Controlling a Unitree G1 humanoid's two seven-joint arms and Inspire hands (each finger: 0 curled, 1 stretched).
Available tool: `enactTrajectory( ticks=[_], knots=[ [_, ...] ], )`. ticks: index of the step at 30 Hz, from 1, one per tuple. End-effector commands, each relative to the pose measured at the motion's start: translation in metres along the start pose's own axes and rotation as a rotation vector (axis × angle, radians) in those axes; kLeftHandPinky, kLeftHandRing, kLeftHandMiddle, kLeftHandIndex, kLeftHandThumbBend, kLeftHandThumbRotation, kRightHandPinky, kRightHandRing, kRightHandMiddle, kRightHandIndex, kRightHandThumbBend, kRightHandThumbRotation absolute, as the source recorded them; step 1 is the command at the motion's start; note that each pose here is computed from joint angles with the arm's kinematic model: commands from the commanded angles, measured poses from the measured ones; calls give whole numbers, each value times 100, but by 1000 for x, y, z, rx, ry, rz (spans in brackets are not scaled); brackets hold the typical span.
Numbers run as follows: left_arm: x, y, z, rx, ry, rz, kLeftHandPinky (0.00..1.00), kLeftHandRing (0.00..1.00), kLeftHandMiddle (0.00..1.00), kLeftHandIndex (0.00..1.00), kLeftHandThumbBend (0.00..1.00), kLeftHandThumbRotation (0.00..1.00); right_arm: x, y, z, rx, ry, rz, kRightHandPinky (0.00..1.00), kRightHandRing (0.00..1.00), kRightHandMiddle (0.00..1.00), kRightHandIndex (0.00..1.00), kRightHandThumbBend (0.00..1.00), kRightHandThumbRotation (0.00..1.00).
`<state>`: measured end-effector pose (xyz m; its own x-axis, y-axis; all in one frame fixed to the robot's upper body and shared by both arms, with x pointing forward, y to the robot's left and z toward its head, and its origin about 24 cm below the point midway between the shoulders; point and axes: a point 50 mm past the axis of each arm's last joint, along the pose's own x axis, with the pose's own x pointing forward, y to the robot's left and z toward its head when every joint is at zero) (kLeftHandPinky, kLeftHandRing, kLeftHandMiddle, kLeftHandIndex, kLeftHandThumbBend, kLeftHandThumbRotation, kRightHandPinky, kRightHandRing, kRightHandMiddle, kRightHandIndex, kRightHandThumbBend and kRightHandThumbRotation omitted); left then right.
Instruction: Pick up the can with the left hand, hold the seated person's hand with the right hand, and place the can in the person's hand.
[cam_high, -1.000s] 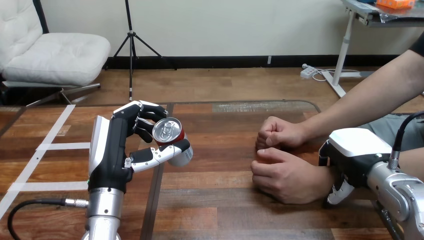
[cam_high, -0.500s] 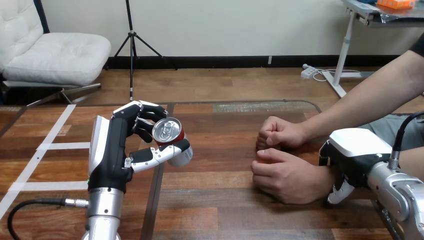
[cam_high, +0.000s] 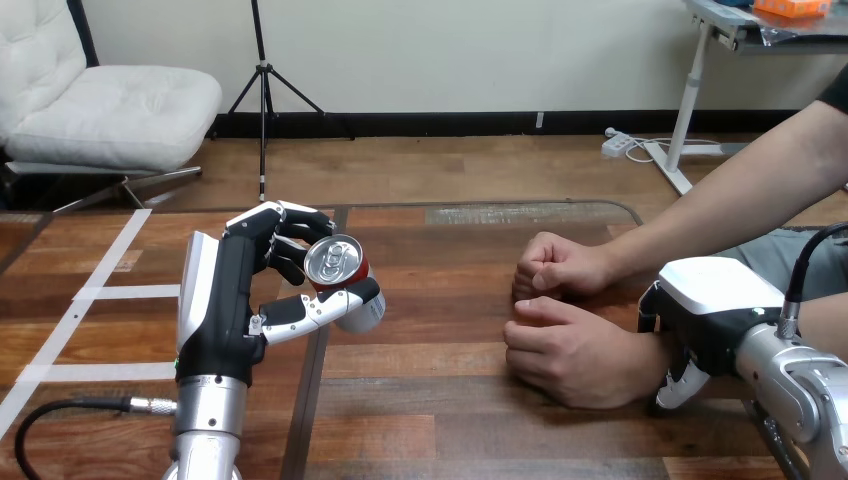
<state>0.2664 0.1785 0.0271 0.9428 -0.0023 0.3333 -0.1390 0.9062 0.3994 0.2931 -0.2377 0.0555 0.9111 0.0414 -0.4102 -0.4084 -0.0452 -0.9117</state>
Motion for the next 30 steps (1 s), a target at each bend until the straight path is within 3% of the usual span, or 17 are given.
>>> enactTrajectory(
  ticks=[1,17,25,30],
  knots=[
    [19,11,19,1,-108,50,35,41,48,52,67,0,3,-17,-3,-17,18,-34,41,48,53,51,77,0],
    [20,11,19,9,-110,50,35,41,48,52,67,0,-1,-27,0,-10,-1,-64,36,44,51,50,78,0],
    [20,10,19,1,-109,50,35,40,48,52,67,0,-9,-37,3,-6,-38,-135,35,44,51,50,78,0],
    [21,9,20,0,-109,47,35,40,48,52,67,0,-13,-45,4,-21,-40,-149,39,48,54,52,75,0]
  ],
)
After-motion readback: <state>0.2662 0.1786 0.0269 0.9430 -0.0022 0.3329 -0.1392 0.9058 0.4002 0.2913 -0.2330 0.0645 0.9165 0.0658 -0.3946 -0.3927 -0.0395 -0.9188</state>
